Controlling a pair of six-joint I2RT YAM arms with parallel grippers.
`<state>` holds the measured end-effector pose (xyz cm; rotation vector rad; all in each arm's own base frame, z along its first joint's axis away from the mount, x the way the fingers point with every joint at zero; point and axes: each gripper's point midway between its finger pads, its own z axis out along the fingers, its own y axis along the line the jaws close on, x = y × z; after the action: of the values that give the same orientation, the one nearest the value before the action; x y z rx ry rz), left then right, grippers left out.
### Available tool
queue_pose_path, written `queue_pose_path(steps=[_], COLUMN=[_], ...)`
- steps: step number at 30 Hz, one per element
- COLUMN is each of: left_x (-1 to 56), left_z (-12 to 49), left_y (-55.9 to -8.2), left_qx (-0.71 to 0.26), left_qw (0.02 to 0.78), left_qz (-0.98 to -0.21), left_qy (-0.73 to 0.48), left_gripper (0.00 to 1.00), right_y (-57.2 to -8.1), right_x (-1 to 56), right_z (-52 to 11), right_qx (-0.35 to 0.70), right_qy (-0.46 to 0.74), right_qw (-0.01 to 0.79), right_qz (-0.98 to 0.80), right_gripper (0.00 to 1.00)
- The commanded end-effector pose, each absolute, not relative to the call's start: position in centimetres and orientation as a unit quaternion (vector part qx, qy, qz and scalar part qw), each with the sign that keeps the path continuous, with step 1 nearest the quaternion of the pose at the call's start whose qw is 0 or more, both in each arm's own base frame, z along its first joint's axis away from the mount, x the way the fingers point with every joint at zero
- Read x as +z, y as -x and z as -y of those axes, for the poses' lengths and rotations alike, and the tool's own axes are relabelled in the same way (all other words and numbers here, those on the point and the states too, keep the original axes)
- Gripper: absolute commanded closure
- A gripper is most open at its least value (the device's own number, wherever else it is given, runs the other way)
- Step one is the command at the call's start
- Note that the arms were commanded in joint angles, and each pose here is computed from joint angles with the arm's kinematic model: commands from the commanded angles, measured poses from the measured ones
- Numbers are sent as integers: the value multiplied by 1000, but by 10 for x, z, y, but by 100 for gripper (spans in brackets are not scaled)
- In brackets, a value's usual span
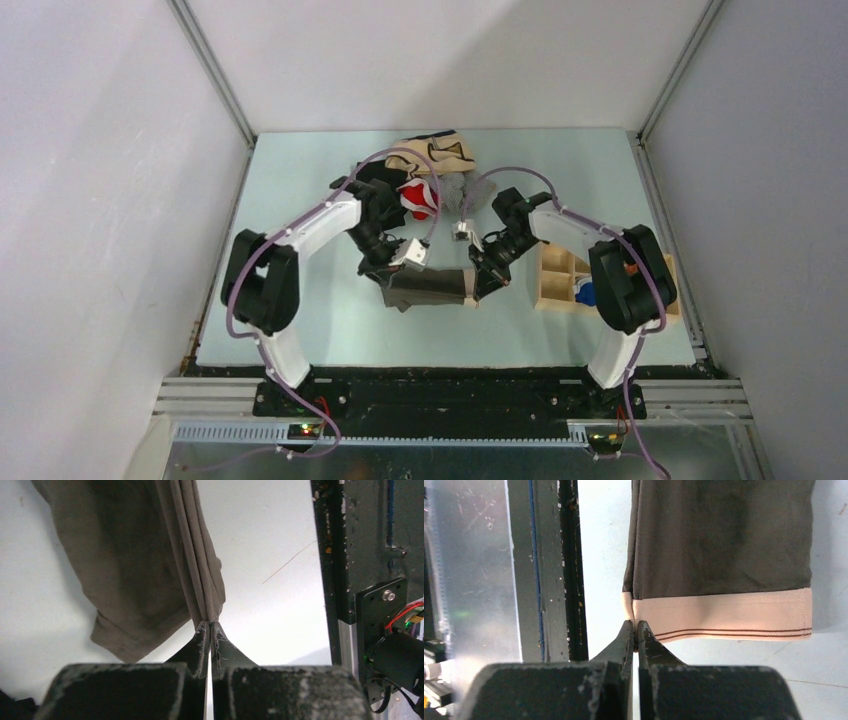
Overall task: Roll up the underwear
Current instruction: Fold the underwear at the center of the board.
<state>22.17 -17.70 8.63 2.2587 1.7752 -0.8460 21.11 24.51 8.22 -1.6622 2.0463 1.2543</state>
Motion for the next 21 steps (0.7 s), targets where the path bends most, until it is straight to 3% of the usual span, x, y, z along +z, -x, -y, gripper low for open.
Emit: queue_pose_path(steps=[1,13,21], left_x=[97,96,99], left_z=[170,167,161], left_y=[-236,-281,-279], left_qx=[-266,-213,-212], left_qw=[43,37,36], left_qz=[-588,-587,-594], left_qy=[-763,-780,-775], left_gripper=[100,100,100], right_y=[-219,-273,-269], right_x=[91,97,98], right_z=[-241,-250,-249], right_qx=[448,459,455], right_qy=[526,452,447], right_qw=[72,52,31], right_qz=[-719,-763,-770], right_gripper=[100,100,100])
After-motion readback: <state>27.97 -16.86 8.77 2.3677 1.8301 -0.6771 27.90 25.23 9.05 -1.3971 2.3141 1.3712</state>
